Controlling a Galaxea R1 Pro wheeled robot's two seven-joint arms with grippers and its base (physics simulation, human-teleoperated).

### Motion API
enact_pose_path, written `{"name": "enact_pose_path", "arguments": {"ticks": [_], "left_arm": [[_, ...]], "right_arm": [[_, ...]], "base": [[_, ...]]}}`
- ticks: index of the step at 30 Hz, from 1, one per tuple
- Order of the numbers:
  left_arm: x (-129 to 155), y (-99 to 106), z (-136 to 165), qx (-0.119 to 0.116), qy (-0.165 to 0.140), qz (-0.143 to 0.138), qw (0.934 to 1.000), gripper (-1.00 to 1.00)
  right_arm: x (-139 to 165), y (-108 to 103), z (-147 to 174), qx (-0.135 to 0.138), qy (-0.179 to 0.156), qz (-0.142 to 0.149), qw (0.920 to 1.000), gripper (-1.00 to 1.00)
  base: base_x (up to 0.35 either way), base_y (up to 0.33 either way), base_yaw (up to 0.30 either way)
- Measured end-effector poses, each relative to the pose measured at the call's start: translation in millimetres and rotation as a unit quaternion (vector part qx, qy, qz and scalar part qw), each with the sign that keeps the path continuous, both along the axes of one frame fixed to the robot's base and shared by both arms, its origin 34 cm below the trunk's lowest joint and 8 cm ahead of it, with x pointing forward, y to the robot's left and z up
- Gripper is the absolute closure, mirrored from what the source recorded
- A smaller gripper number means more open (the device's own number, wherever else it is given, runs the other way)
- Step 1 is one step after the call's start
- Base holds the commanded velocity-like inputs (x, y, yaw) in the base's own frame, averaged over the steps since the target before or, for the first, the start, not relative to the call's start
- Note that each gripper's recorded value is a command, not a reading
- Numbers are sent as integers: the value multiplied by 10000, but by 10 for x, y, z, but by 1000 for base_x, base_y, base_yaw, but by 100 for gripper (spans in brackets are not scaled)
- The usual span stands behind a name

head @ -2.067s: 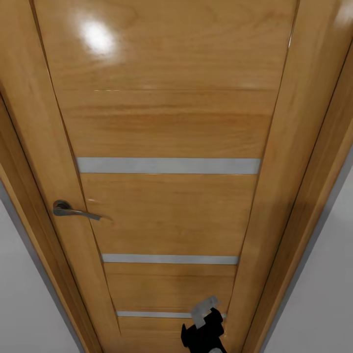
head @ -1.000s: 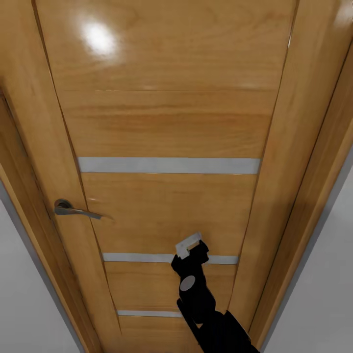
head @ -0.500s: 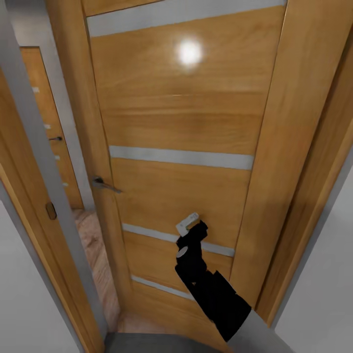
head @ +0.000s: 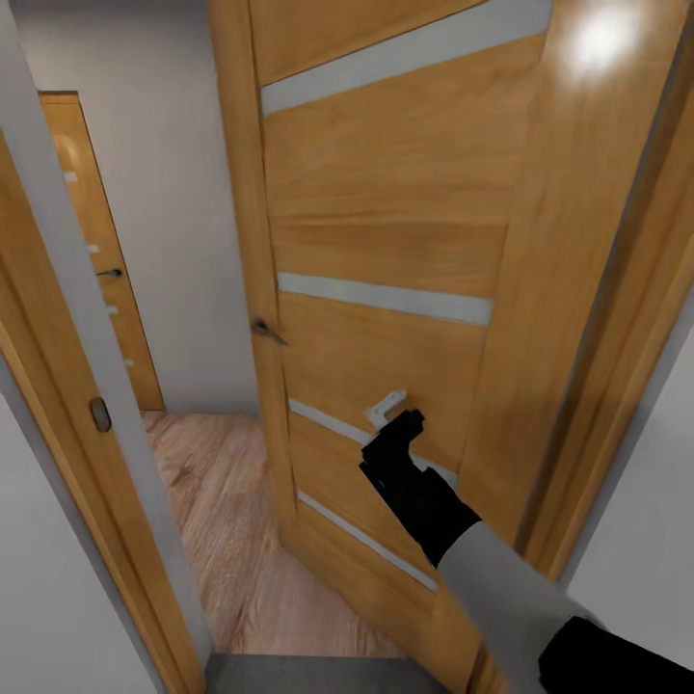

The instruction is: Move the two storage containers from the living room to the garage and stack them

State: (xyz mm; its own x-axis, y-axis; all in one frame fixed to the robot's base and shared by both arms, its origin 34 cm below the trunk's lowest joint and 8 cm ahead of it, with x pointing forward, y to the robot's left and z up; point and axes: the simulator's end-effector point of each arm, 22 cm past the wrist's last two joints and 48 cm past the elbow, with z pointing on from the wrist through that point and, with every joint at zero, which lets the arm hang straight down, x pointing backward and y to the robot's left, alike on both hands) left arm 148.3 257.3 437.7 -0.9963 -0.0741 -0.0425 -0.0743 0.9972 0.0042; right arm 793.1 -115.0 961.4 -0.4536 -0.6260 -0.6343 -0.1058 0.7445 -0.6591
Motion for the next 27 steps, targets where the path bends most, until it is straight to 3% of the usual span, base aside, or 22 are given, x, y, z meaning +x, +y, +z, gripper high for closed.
{"name": "enact_pose_path", "arguments": {"ticks": [2,4,20,27], "left_arm": [[0,0,0,0,1,-1,10000,-100],[-2,0,0,0,2,-2,10000,-100],[0,-1,0,0,1,-2,10000,-100],[0,-8,0,-5,1,-6,10000,-100]], "right_arm": [[66,-93,41,-182,-71,-77,9998,-100],[129,-127,55,-198,-72,-95,9997,-100],[387,-329,125,280,149,-487,9983,-100],[464,-415,147,277,324,-552,9976,-100]], "base": [[0,0,0],[0,0,0],[0,0,0],[0,0,0]]}}
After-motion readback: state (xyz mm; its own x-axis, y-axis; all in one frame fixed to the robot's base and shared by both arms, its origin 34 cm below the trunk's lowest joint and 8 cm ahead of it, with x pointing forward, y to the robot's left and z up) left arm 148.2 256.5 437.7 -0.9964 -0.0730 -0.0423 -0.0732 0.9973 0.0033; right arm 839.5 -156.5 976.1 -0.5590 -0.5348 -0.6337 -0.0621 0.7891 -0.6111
